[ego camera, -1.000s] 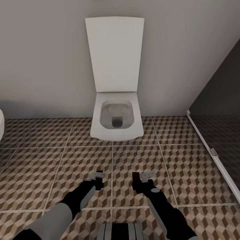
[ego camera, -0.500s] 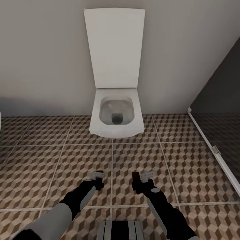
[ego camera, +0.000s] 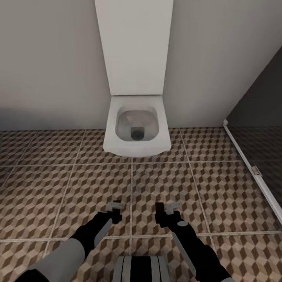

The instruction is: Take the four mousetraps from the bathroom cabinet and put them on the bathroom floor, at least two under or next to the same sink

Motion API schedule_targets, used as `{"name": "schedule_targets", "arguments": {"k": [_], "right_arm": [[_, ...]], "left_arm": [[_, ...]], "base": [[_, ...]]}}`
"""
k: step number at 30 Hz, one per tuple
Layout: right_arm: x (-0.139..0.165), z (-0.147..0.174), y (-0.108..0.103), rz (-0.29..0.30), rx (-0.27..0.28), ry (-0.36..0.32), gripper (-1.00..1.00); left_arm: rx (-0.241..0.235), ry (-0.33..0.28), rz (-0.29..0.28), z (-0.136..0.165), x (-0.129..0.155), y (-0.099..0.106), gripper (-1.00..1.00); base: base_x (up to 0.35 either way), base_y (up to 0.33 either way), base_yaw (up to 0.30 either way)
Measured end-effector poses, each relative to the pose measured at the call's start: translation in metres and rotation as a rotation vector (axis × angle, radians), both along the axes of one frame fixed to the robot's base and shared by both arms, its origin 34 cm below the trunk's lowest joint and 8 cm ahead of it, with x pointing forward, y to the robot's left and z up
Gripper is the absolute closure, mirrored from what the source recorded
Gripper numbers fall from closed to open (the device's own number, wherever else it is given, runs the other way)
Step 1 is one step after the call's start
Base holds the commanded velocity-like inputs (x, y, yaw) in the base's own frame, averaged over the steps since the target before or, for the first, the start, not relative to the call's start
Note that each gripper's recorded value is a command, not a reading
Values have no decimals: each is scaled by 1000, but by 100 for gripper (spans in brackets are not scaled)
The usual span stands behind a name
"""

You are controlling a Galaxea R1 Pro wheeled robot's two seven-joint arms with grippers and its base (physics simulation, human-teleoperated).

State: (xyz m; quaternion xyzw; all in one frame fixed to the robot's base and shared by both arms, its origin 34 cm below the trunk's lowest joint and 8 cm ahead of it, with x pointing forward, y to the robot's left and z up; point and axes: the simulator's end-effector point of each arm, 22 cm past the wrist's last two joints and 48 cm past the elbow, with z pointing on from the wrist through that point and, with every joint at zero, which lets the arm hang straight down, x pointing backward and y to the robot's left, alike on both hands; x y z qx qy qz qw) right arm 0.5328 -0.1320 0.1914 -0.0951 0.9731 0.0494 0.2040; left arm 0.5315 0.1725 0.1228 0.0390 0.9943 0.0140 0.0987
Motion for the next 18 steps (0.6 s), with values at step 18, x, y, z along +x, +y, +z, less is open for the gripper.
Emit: {"name": "schedule_targets", "arguments": {"k": [18], "right_arm": [[0, 0, 1, 0, 1, -1, 100]], "left_arm": [[1, -3, 1, 1, 1, 0, 100]], "base": [[64, 0, 0]]}}
